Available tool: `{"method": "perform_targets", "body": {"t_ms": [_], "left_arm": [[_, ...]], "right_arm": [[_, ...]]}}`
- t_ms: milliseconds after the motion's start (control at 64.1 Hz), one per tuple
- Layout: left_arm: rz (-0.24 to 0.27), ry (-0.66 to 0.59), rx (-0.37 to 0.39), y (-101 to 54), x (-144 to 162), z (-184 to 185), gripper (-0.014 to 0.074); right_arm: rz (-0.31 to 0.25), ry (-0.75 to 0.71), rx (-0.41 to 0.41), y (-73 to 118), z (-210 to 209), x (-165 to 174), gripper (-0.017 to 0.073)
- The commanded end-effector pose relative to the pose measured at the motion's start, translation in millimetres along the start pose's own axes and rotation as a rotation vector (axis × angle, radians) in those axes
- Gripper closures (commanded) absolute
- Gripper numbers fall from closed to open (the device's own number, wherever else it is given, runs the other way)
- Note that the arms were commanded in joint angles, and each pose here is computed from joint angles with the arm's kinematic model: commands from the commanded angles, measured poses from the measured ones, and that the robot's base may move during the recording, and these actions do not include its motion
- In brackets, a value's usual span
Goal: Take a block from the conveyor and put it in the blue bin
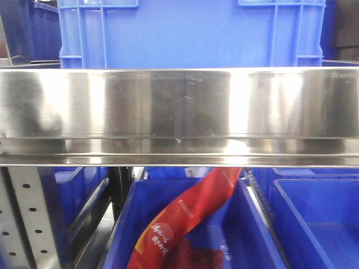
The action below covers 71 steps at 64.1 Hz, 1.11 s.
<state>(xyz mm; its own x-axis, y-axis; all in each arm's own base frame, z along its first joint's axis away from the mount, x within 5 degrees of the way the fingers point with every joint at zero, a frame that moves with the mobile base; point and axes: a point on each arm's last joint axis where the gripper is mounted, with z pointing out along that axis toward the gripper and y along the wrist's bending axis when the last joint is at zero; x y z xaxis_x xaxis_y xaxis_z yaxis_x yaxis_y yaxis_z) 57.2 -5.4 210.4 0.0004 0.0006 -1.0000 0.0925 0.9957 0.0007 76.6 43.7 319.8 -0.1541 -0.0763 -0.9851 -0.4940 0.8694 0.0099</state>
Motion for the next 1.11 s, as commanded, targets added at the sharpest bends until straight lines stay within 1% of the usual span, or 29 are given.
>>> {"method": "perform_targets", "body": {"t_ms": [0,31,109,920,1014,1092], "left_arm": [[-0.011,-0.074,-0.033,2.0,-1.6,-1.2,0.0704],[-0.011,-0.041,-0.040,2.3,1.4,-1.0,0.0704],[-0.011,-0.044,-0.049,2.8,1.1,-1.1,0.0704],[-0.011,-0.052,-0.049,2.8,0.3,-1.1,0.0704],[-0.011,-0.052,-0.049,2.8,0.3,-1.1,0.0704],[-0.011,-0.052,-0.049,2.8,0.3,-1.1,0.0704]], "right_arm": [[-0.009,-0.034,-0.001,0.1,-1.0,-2.7,0.0721],[-0.009,-0.034,-0.001,0.1,-1.0,-2.7,0.0721],[-0.009,-0.036,-0.001,0.1,-1.5,-2.8,0.0721],[-0.009,-0.049,-0.002,0.2,-1.5,-4.0,0.0721],[0.008,-0.055,0.002,-0.2,-2.9,-4.3,0.0721],[0.031,-0.076,0.046,-4.0,-6.3,-3.7,0.0721]]}}
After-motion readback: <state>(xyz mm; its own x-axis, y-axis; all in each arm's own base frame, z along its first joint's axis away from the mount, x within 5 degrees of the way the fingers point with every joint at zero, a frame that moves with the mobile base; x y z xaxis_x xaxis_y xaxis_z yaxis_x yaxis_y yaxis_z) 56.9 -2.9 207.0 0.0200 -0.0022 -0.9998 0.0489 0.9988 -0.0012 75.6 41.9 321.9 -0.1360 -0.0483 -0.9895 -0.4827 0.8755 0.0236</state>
